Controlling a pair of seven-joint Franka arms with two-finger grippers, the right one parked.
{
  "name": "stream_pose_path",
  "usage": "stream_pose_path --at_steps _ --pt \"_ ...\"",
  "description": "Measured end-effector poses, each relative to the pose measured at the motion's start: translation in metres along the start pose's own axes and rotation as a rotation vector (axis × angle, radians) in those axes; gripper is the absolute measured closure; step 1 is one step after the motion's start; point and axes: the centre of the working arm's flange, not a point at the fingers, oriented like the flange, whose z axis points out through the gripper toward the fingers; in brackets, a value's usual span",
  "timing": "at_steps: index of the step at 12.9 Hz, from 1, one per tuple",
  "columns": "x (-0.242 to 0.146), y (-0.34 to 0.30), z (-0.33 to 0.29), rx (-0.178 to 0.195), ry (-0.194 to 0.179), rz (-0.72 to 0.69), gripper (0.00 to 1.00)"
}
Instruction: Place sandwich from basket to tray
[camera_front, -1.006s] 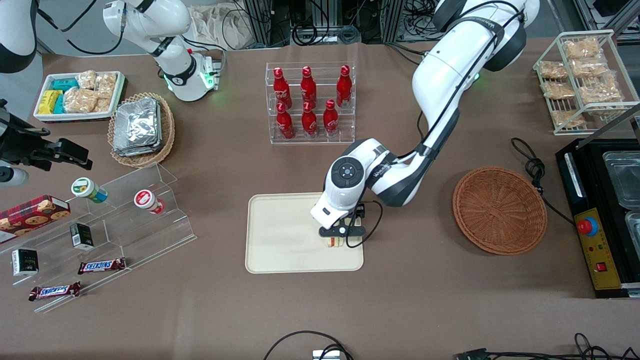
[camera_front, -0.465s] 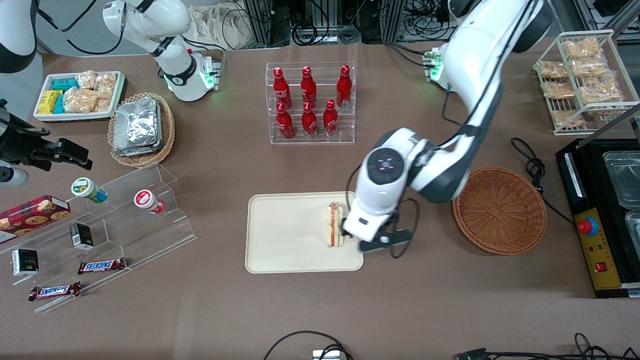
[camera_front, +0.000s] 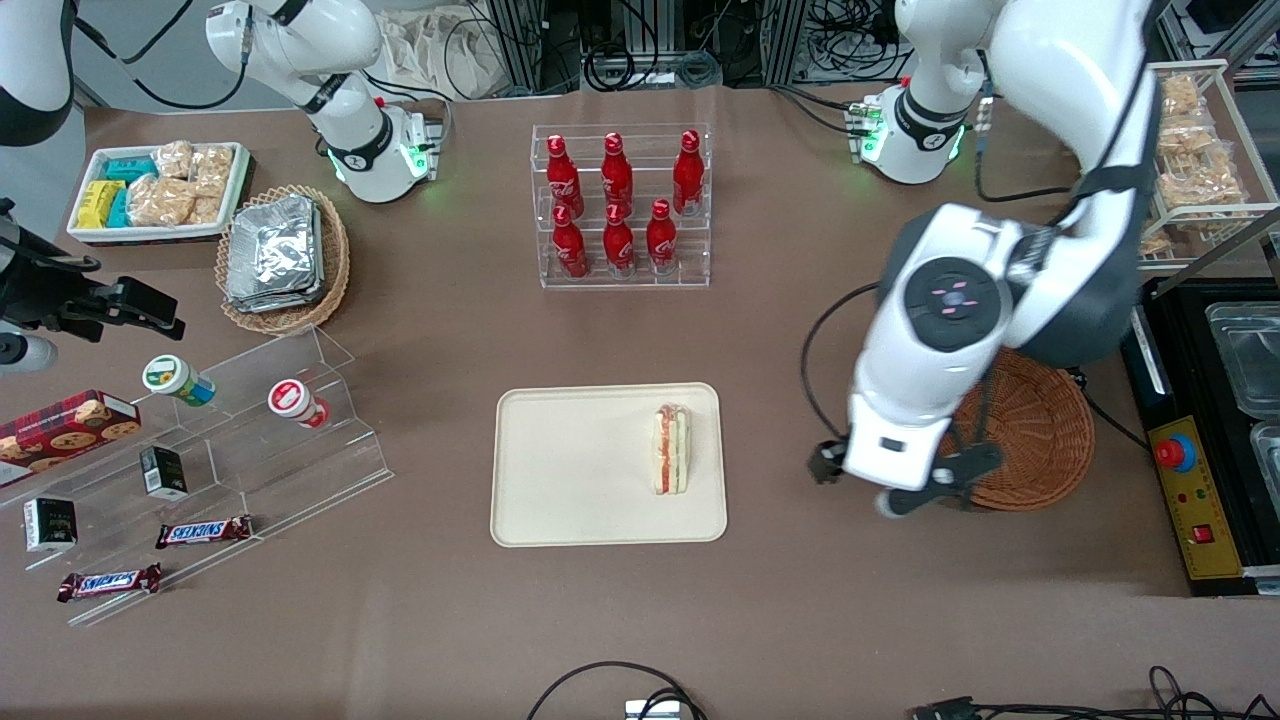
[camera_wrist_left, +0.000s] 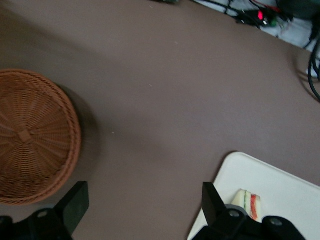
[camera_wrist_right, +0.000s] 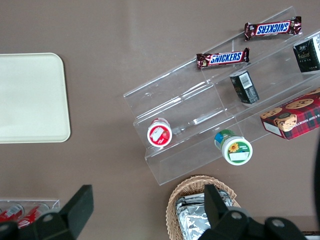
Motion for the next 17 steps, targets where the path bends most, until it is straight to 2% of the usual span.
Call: stream_pose_path --at_steps 3,5,8,11,14,17 --pt "0.015 -0.029 -0.015 0.028 -0.021 -0.008 0.00" --pt "0.022 -0.043 -0.024 0.009 -0.050 -0.001 0.00" --pt "0.032 -0.068 -0.041 0.003 -0.075 0.007 0.00" --pt "0.036 -0.093 -0.057 0.001 -0.103 0.096 0.00" --pt "0.044 -0.143 -0.083 -0.035 -0.122 0.206 0.00" --pt "0.039 -0.188 -0.104 -0.025 -0.130 0.320 0.00"
